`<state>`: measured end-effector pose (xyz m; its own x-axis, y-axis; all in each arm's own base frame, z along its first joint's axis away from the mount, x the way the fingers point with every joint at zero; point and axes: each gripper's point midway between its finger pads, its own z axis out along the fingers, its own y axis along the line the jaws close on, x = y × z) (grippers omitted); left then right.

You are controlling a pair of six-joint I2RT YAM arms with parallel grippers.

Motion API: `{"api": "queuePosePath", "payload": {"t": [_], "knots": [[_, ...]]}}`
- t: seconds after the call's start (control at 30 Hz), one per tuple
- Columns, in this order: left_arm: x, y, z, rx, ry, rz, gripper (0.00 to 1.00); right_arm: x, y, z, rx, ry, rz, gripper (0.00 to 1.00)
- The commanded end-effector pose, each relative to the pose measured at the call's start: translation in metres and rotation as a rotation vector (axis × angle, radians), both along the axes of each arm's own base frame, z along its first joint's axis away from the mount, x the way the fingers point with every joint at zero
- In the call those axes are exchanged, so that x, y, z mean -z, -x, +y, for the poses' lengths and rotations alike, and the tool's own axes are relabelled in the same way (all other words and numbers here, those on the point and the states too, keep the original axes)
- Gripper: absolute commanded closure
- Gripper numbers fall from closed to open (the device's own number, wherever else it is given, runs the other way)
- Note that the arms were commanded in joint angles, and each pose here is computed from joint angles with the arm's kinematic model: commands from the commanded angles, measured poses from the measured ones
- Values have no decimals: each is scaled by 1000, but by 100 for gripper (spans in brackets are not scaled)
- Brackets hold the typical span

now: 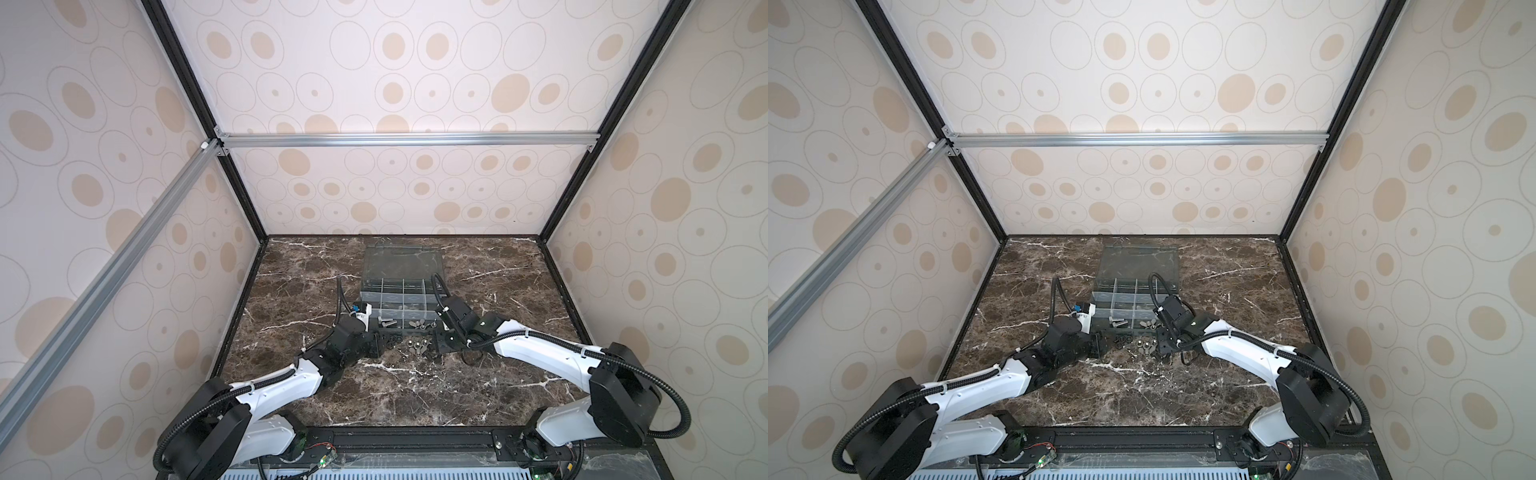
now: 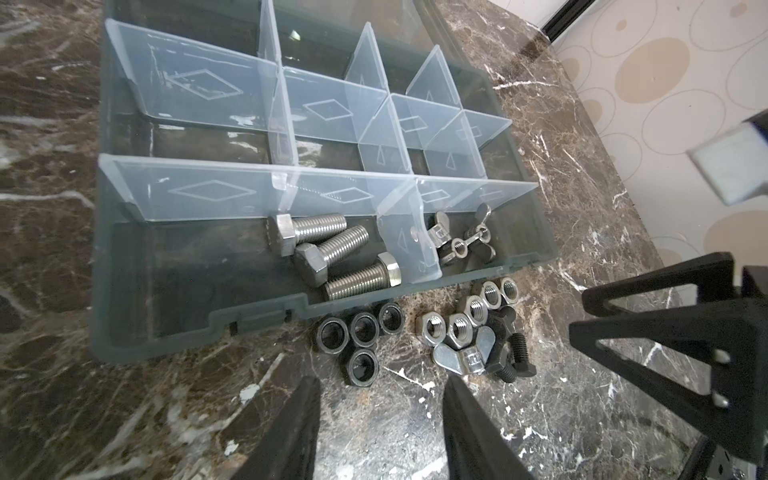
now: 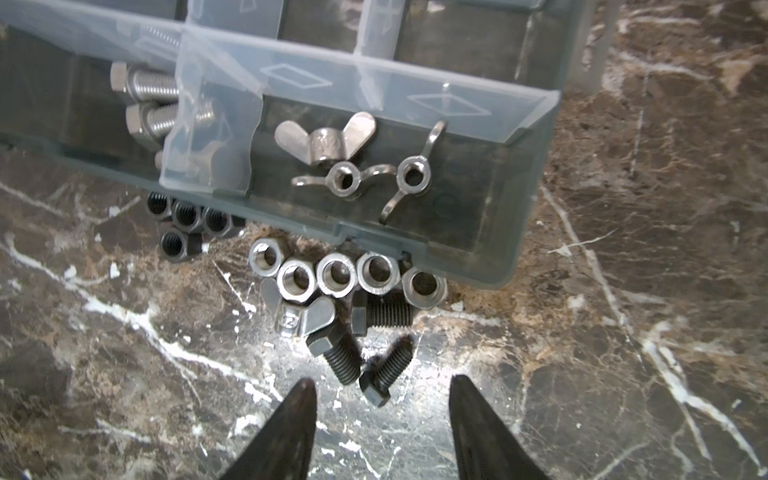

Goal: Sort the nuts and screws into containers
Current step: 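Lower the right gripper onto a silver wing nut in the pile and close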

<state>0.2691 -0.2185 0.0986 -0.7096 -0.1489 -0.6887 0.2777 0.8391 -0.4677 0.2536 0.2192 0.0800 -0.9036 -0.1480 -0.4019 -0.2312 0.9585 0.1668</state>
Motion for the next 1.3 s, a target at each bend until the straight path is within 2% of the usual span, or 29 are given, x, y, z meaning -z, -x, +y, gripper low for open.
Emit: {"api": "queuePosePath", "payload": {"t": [0.0,0.27,0.53,1.27], "knots": [[-10,-2,5,-33,7,-31,51,0,3,16,-116,23,15,45],[-17,2,20,-91,22,-60,50,7,2,54,-241,10,38,45],[-16,7,30,-117,16,-64,49,19,4,73,-318,22,76,45],[-16,8,35,-136,10,-66,49,47,15,83,-368,49,157,44]]}}
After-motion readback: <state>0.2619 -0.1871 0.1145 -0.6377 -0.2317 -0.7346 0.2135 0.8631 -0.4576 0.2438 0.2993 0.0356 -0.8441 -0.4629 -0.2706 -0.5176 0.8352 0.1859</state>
